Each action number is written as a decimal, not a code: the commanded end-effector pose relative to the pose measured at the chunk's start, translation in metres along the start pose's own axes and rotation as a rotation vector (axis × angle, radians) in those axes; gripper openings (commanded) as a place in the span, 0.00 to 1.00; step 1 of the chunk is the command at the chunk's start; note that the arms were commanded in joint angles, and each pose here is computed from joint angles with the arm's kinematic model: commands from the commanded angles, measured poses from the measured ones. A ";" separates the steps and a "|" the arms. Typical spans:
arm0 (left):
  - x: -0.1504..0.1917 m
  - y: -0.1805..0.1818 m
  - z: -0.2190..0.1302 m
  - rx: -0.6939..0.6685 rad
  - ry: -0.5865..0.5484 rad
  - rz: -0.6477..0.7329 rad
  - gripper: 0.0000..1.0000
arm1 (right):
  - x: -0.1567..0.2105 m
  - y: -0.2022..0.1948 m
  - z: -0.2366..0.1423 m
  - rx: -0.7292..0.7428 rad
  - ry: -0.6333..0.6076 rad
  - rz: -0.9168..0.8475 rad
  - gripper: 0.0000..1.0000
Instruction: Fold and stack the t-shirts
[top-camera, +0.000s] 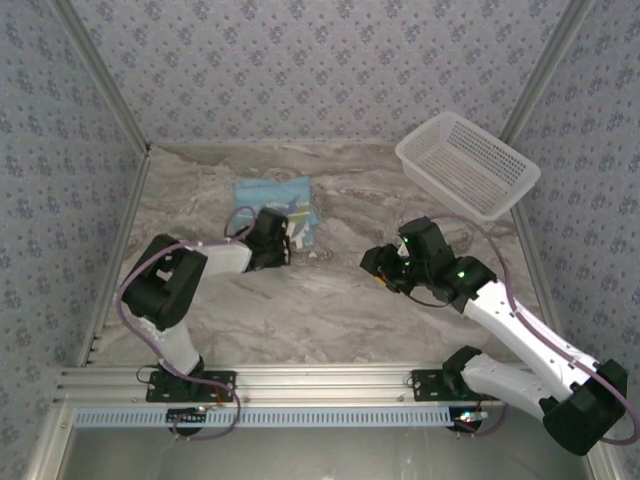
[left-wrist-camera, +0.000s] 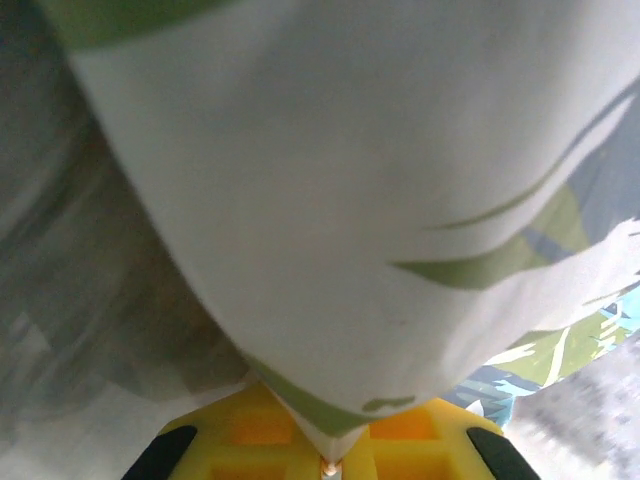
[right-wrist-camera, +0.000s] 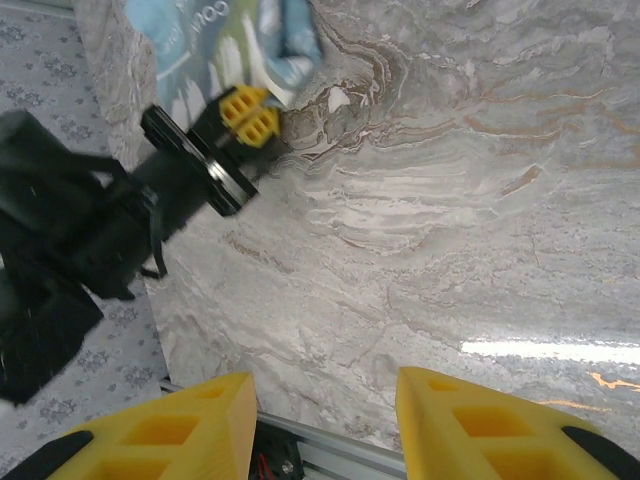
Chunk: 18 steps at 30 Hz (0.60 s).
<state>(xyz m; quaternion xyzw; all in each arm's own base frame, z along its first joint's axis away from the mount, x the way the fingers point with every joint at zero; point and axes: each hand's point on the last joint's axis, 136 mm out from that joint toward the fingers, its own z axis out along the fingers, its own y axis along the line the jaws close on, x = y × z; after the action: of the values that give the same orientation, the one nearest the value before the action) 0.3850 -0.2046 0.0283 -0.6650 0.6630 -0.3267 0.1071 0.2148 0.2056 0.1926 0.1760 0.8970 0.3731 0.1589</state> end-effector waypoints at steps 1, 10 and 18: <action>-0.037 -0.020 0.010 -0.013 -0.038 0.013 0.08 | 0.001 -0.008 -0.002 0.028 0.008 0.033 0.43; -0.140 -0.082 0.032 -0.043 -0.097 0.092 0.08 | -0.003 -0.015 -0.007 0.044 0.015 0.052 0.43; -0.210 -0.100 0.025 -0.130 -0.131 0.179 0.08 | -0.010 -0.018 -0.003 0.041 0.034 0.072 0.43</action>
<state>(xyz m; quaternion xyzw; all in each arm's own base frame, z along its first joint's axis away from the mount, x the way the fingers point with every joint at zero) 0.5256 -0.0159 0.0310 -0.6481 0.6811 -0.2921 0.1756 0.2211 0.1867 0.1846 0.2134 0.8960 0.3632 0.1402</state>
